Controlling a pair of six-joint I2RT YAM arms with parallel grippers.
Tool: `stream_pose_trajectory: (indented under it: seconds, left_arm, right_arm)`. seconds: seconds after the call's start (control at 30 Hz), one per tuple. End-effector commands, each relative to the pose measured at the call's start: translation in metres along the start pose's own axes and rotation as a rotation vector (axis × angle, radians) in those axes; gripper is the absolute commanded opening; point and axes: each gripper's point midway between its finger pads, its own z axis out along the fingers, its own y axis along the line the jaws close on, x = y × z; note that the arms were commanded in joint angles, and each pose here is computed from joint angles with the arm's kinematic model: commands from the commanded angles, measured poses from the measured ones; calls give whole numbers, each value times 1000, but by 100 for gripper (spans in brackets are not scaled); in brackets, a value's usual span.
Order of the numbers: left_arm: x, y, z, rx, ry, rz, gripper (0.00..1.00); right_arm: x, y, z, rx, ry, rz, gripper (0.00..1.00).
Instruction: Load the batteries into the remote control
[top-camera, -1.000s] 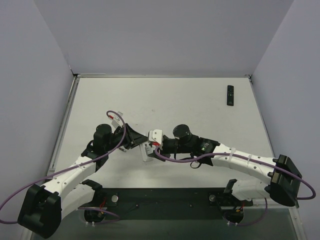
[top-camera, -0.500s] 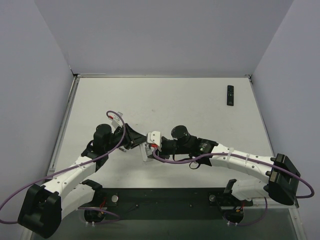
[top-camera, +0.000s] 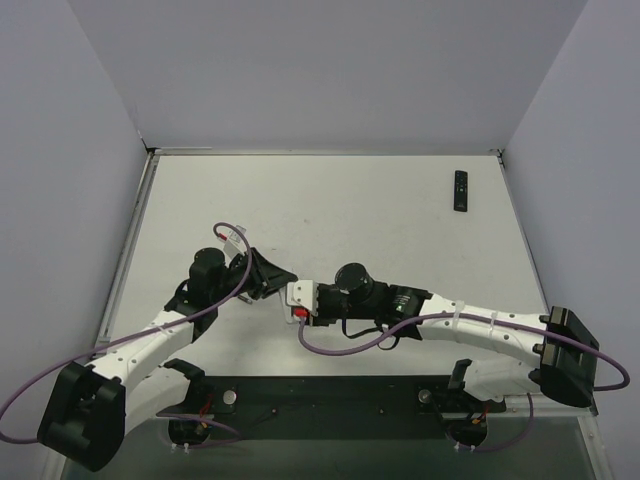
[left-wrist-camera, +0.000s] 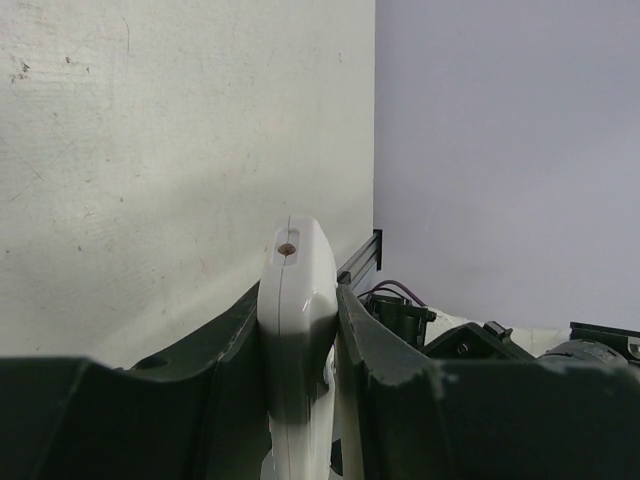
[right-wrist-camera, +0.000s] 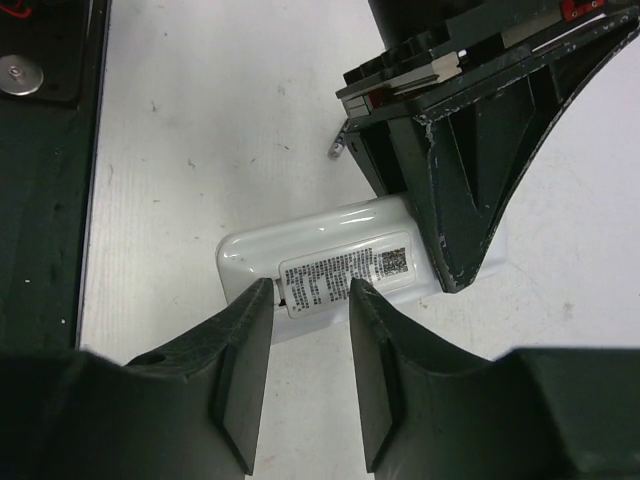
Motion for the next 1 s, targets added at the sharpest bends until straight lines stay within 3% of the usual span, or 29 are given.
stream_pose_trajectory:
  seconds: [0.0,0.17,0.37,0.57,0.97]
  left_arm:
    - [6,-34,-2,119,41,9,0]
    - [14,-35,1,117,77,13,0]
    - [27,-25,8,92,135,27,0]
    - [42,-12,16,54,211,65,0]
    - [38,20,23,-72,221,204,0]
  right_arm:
    - [7,-18,4,122,47,-118,30]
    - [5,-35,4,233,28,-155,23]
    - [8,-50,3,319,39,-170,22]
    - [11,-52,7,335,25,-156,21]
    - [30,-58,10,336,48,-114,20]
